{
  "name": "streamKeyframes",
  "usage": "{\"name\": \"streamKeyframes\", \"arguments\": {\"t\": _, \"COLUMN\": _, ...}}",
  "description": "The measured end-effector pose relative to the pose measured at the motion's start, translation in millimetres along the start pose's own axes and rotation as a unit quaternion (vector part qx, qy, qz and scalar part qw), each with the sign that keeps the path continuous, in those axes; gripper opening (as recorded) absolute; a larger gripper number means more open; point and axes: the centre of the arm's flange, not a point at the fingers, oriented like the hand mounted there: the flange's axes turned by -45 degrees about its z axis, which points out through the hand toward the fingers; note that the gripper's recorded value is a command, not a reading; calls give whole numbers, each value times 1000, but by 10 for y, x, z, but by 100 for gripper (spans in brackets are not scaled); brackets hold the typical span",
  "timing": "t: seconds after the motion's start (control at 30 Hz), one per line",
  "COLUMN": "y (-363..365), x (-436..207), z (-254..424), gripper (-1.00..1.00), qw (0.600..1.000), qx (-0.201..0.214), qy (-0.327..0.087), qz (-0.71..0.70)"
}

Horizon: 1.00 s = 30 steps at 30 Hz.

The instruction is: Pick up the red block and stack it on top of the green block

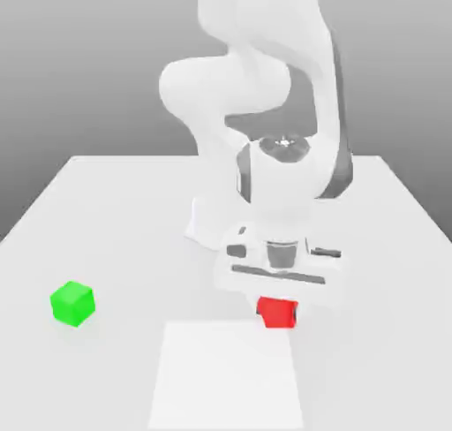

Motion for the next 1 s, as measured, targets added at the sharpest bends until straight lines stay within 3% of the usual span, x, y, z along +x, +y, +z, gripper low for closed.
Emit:
{"name": "streamKeyframes", "arguments": {"t": 0.23, "y": -44, "x": -2, "z": -281, "gripper": -100, "qw": 1000, "qx": 11, "qy": -2, "qz": -2}}
{"name": "streamKeyframes", "arguments": {"t": 0.47, "y": 25, "x": 2, "z": -515, "gripper": -100, "qw": 1000, "qx": -12, "qy": 8, "qz": -2}}
{"name": "streamKeyframes", "arguments": {"t": 0.63, "y": 682, "x": 415, "z": -666, "gripper": -100, "qw": 988, "qx": -14, "qy": 13, "qz": 153}}
{"name": "streamKeyframes", "arguments": {"t": 0.8, "y": 1675, "x": 709, "z": -823, "gripper": -100, "qw": 938, "qx": -9, "qy": 16, "qz": 347}}
{"name": "streamKeyframes", "arguments": {"t": 1.0, "y": 3008, "x": 615, "z": -1004, "gripper": -100, "qw": 826, "qx": -8, "qy": 20, "qz": 563}}
